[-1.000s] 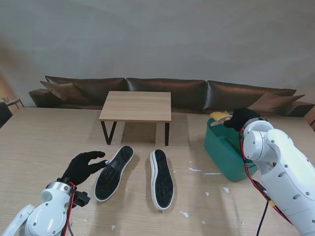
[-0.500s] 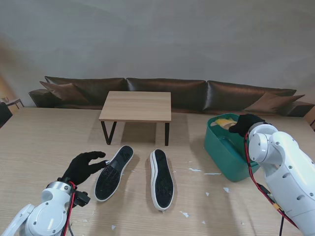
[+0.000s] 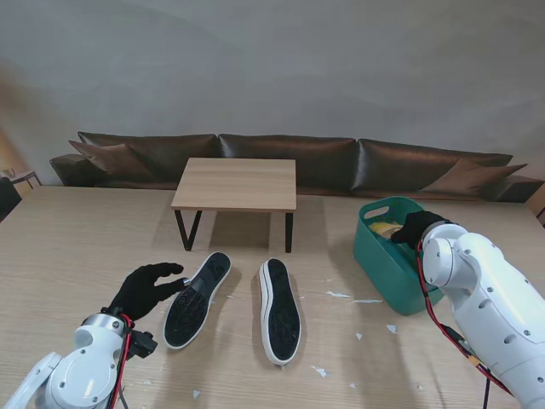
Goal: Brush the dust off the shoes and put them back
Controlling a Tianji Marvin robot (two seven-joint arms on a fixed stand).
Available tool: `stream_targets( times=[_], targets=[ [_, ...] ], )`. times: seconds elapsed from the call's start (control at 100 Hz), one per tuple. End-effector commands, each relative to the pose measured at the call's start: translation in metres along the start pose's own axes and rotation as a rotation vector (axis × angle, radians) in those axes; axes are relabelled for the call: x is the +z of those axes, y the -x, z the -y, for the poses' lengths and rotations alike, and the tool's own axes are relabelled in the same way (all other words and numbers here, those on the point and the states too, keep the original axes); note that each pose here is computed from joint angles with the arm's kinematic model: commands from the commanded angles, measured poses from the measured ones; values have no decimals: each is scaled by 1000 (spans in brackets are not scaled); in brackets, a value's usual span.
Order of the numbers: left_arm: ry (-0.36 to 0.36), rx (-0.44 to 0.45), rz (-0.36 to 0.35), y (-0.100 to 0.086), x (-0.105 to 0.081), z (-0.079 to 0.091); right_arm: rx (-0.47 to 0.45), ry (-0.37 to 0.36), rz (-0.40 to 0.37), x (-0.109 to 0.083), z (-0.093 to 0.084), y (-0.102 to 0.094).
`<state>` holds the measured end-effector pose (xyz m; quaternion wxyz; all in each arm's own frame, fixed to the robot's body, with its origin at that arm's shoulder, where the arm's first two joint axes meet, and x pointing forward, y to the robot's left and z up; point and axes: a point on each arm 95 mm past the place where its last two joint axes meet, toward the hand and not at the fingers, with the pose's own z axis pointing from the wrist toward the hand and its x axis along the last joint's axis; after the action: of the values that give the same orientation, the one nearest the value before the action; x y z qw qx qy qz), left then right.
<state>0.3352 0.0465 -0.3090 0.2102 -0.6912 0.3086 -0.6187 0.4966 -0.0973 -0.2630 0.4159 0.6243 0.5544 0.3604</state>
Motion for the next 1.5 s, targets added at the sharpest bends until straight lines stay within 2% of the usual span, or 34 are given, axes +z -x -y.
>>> stream_targets(
  times=[0.0,0.39,0.99,1.23,1.49],
  targets=[
    [18,-10,8,1,-1,-4,-8,-13,5,2,3,-1],
    [14,-15,14,1,-3,-8,-72,-18,27,9,3,-1],
    [19,-17,15,2,-3,-9,-105,-20,63,7,-2,3],
    [25,-22,18,2,-2,-10,-31,80,28,-6,-15,0],
    [37,-5,12,-2,-2,-8,127,211,-48,-42,-33,-7]
  ],
)
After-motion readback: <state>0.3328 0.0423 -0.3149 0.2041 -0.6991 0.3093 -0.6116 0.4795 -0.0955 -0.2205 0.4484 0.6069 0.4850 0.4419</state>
